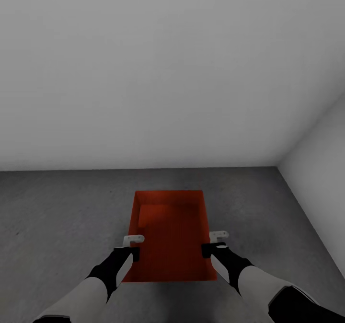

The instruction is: Move the two storage containers from the living room to the garage. In the garage, place one container on the floor and stack the other container on top of it (either order is fine).

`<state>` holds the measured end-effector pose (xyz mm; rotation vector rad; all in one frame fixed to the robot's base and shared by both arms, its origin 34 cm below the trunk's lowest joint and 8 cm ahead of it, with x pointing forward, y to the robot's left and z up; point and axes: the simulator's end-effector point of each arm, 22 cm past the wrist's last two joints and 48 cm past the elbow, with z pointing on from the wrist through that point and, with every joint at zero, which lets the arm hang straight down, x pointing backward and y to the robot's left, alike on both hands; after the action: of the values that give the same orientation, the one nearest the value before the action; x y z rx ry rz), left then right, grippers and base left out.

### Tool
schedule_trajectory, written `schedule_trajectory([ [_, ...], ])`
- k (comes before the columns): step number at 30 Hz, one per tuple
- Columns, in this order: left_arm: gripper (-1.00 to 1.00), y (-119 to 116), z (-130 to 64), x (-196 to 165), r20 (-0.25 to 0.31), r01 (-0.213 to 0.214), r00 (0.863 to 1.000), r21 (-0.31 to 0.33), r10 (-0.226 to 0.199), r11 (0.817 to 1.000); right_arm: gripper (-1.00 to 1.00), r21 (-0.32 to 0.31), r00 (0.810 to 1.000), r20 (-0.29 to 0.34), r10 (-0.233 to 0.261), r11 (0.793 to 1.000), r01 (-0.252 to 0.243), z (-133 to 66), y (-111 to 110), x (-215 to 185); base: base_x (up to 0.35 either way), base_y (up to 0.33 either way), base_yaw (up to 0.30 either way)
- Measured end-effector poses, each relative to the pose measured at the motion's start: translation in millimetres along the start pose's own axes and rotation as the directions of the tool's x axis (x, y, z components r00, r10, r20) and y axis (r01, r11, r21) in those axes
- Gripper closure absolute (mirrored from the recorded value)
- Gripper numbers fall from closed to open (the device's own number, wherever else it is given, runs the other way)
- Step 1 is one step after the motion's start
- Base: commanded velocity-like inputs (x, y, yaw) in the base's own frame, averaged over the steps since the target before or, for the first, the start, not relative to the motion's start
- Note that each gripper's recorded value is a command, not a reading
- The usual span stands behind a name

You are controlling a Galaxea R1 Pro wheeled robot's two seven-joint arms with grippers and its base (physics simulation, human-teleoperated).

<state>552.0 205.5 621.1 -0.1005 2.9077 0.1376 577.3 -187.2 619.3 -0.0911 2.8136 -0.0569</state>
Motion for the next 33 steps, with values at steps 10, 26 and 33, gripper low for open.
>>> schedule_trajectory([
  [10, 1.00, 0.0, 0.0, 0.0, 0.000, 0.000, 1.000, 0.000, 0.000, 1.000, 1.00, 0.000, 1.000, 0.000, 0.000, 1.000, 0.000, 0.0, 0.0, -0.2, 0.000, 0.000, 0.000],
  [26, 1.00, 0.0, 0.0, 0.0, 0.000, 0.000, 1.000, 0.000, 0.000, 1.000, 1.00, 0.000, 1.000, 0.000, 0.000, 1.000, 0.000, 0.0, 0.0, 0.0, 0.000, 0.000, 0.000],
  [33, 1.00, 0.0, 0.0, 0.0, 0.000, 0.000, 1.000, 0.000, 0.000, 1.000, 1.00, 0.000, 1.000, 0.000, 0.000, 1.000, 0.000, 0.0, 0.0, 0.0, 0.000, 0.000, 0.000],
])
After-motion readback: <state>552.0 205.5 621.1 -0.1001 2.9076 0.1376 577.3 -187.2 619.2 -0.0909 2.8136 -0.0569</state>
